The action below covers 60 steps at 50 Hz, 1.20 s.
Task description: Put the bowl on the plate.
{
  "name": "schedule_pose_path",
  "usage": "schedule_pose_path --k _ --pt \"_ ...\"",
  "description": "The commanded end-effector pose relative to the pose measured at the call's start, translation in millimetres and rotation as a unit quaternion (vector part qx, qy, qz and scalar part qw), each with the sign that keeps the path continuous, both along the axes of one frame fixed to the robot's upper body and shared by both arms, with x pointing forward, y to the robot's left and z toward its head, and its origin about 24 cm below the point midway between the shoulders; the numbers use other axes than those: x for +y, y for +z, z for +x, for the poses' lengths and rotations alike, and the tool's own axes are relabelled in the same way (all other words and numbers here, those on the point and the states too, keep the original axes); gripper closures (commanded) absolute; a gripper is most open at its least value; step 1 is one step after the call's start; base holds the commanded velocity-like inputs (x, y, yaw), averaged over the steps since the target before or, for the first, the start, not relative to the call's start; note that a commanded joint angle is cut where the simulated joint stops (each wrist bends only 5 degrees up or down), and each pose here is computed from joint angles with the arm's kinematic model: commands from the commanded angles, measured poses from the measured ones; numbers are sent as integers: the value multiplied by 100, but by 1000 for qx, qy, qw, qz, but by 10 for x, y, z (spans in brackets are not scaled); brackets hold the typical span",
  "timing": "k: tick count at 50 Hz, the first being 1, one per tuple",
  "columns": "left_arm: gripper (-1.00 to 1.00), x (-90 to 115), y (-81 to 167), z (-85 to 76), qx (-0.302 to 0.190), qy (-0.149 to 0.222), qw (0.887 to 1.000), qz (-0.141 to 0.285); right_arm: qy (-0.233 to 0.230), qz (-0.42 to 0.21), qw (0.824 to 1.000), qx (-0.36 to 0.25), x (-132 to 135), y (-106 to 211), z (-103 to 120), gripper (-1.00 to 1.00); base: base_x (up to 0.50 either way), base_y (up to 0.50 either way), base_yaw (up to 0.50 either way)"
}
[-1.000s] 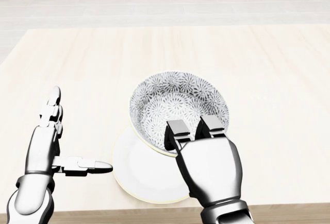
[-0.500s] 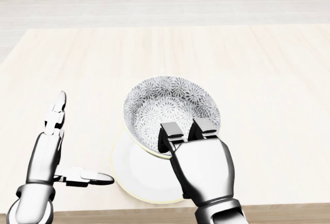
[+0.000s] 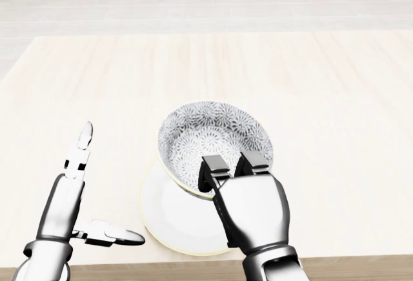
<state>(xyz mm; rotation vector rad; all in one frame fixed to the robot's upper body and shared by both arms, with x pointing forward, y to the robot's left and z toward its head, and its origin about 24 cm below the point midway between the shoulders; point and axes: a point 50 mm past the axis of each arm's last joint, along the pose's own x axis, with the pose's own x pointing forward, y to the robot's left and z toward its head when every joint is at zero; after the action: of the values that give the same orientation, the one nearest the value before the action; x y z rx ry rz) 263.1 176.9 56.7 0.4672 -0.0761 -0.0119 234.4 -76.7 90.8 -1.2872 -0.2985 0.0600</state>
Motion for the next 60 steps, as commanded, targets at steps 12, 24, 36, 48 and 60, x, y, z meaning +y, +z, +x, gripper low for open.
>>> schedule_pose_path --k 12,24,36,48,60 --pt "-100 -11 4 -26 0 -4 1000 5 -8 11 1000 7 -9 -146 48 100 0 0 0" --pt "-100 -2 12 -19 -2 -2 1000 4 -9 7 1000 14 -3 -213 92 100 0 0 0" --pt "-100 -1 -41 13 5 1 1000 4 -6 2 1000 22 34 -323 54 100 0 0 0" --pt "-100 8 -60 35 9 4 1000 4 1 -4 1000 27 73 -371 -23 100 0 0 0" --pt "-100 10 -55 43 8 4 1000 4 8 -7 1000 29 92 -400 -87 100 0 0 0"
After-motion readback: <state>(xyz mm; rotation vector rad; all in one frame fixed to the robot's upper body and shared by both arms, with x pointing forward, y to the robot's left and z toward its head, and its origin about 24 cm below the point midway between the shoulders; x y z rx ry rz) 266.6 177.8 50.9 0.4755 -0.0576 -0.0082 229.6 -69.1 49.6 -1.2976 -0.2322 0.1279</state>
